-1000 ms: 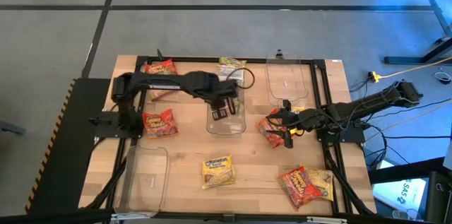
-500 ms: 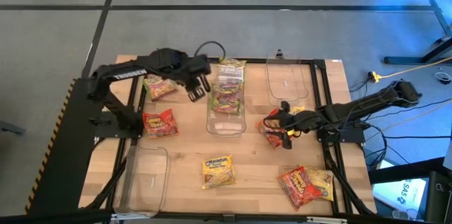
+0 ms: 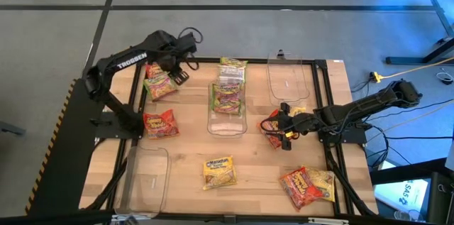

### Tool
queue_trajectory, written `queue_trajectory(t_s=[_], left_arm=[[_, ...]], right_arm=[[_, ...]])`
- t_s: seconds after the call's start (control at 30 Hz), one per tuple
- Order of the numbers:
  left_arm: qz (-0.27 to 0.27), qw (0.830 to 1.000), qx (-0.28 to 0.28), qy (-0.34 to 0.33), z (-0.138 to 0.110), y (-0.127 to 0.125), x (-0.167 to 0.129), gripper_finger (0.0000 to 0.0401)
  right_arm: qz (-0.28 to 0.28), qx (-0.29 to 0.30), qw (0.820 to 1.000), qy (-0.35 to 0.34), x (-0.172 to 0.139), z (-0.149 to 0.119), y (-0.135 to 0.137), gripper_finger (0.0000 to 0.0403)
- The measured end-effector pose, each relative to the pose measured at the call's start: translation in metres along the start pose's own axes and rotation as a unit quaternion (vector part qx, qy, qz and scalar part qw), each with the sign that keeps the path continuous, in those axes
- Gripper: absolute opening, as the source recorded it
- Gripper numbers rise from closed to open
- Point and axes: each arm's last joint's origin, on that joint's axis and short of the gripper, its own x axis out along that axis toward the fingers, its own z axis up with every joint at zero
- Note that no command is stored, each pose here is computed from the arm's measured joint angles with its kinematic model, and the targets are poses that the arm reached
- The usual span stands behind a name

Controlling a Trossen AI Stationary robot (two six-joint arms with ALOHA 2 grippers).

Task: Sort Maruchan noodles
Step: Put the left green noodle pack into the middle transparent bin

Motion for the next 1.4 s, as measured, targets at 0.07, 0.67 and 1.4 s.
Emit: queue_trajectory(t_s=[0.07,0.67,1.4], left_arm=[[0.003,1.000,-0.015,0.022,0.001,0.014,0.017,0.0128],[-0.042,0.992,-0.105,0.056,-0.008,0.077,0.096,0.0151],[-0.072,0.983,-0.037,0.165,0.020,0.098,0.146,0.0195]], right_arm=[[0.000,-0.007,1.000,0.000,0.000,0.000,0.000,0.0237],[-0.006,-0.009,1.000,-0.001,0.000,0.000,0.000,0.0237],[-0.018,-0.024,1.000,-0.002,0.000,0.000,-0.001,0.0237]])
